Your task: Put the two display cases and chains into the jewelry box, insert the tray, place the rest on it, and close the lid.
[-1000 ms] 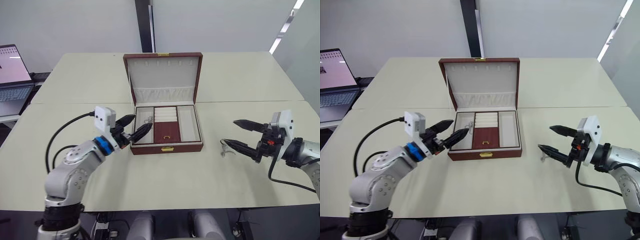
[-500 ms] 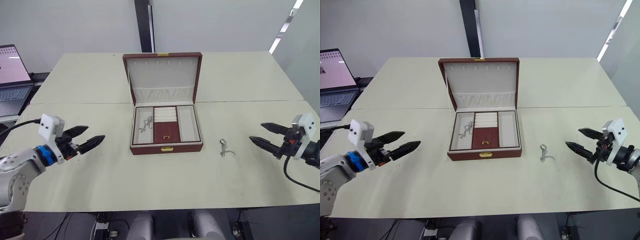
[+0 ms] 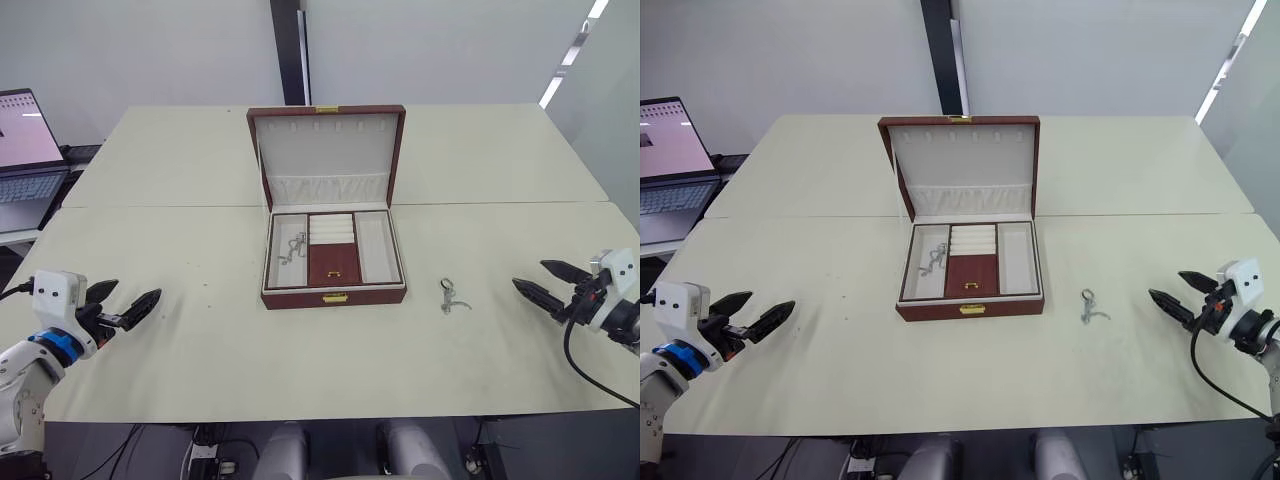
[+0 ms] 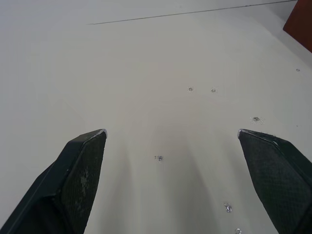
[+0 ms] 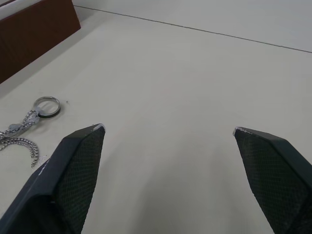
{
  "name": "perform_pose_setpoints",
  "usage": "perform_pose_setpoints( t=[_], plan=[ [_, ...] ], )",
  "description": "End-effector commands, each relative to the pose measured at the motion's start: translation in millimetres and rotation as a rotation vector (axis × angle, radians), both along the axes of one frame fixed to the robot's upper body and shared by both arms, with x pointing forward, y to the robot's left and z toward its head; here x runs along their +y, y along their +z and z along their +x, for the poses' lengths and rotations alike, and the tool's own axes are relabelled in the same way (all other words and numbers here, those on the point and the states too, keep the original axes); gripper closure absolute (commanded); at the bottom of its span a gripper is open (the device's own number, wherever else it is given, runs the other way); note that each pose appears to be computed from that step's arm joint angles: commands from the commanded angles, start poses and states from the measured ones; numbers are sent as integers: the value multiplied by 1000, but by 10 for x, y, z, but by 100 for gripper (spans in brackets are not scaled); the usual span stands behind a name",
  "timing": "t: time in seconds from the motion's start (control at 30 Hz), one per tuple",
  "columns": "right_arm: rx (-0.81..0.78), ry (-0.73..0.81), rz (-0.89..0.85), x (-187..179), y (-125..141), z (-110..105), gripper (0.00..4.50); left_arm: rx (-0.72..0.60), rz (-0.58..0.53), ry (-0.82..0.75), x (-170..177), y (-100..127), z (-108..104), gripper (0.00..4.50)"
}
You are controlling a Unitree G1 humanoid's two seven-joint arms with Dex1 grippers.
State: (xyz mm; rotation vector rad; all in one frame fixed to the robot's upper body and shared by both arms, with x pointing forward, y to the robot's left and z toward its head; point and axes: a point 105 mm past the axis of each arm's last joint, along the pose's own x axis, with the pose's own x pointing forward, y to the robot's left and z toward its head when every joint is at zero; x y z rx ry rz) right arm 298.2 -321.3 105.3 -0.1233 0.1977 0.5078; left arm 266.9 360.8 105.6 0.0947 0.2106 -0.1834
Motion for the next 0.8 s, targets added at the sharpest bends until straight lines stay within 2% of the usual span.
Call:
perform_pose_setpoints(
  t=[0.03, 0.5, 0.67, 0.8],
  plan=[
    [-56, -15, -18, -57, 131, 30, 0, -55, 17, 29, 72, 123, -19, 2],
    [-67, -1, -3, -1, 168, 13, 0, -31, 10, -21, -85, 117, -24, 2],
    [-76, 71, 26, 242, 232, -59, 0, -71, -1, -161, -392, 286, 11, 2],
    [-71, 103, 58, 452, 249, -155, 0, -77, 11, -388, -897, 401, -51, 2]
  ],
)
